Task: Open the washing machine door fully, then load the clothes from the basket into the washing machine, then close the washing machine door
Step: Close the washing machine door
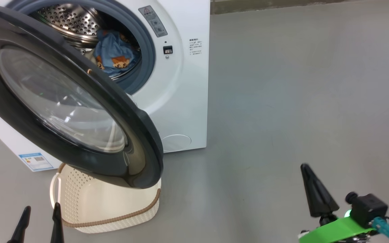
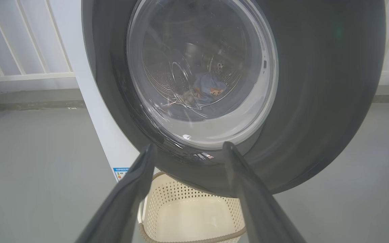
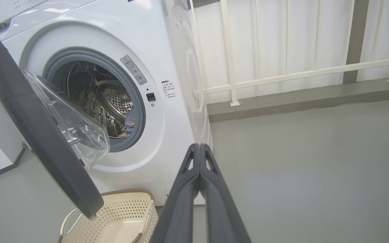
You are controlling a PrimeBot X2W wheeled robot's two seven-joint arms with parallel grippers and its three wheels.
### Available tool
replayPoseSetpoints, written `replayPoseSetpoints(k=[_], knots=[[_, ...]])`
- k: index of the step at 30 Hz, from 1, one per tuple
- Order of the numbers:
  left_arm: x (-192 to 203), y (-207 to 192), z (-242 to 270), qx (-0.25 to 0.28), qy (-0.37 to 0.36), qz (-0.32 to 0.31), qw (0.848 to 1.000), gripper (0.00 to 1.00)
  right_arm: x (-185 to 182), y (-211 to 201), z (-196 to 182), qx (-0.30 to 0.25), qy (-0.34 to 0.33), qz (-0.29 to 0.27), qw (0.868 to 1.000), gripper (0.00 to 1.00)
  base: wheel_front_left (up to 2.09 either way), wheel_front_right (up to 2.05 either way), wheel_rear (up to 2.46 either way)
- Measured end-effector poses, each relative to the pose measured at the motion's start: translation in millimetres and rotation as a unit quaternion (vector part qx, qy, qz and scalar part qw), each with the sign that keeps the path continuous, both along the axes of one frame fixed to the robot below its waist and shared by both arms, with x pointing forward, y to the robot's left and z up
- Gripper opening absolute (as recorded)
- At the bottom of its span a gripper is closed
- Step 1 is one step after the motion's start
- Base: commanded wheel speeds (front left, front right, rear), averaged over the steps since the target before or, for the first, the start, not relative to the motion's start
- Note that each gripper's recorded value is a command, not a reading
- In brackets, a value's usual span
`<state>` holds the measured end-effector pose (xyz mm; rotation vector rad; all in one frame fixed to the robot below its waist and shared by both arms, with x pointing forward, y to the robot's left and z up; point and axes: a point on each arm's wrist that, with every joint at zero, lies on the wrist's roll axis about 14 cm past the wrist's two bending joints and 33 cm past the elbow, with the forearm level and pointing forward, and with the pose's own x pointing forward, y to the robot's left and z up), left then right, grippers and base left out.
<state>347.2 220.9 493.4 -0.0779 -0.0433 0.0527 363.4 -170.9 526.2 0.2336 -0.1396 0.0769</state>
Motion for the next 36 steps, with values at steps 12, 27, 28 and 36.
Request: replayPoseSetpoints(k=[12, 27, 28, 36], knots=[[1.0, -0.8, -4.8, -0.004, 0.007, 0.0, 1.0, 1.0, -2.5, 39.8, 137.5, 0.029, -0.214, 0.068, 0.974, 0.0, 0.0, 0.0, 0.0], [0.9, -0.4, -7.1, -0.01, 0.01, 0.005, 1.0, 1.0, -41.2, 163.2, 192.7, 0.051, -0.298, 0.304, 0.904, 0.0, 0.0, 0.0, 0.0], [1.3, -0.4, -6.6, -0.01, 0.009, 0.005, 1.0, 1.0, -42.2, 171.6, 189.3, 0.052, -0.292, 0.319, 0.9, 0.0, 0.0, 0.0, 0.0], [4.2, 2.1, -1.0, -0.015, 0.0, 0.012, 1.0, 1.0, -32.9, 219.5, 129.2, 0.046, -0.189, 0.399, 0.896, 0.0, 0.0, 0.0, 0.0]])
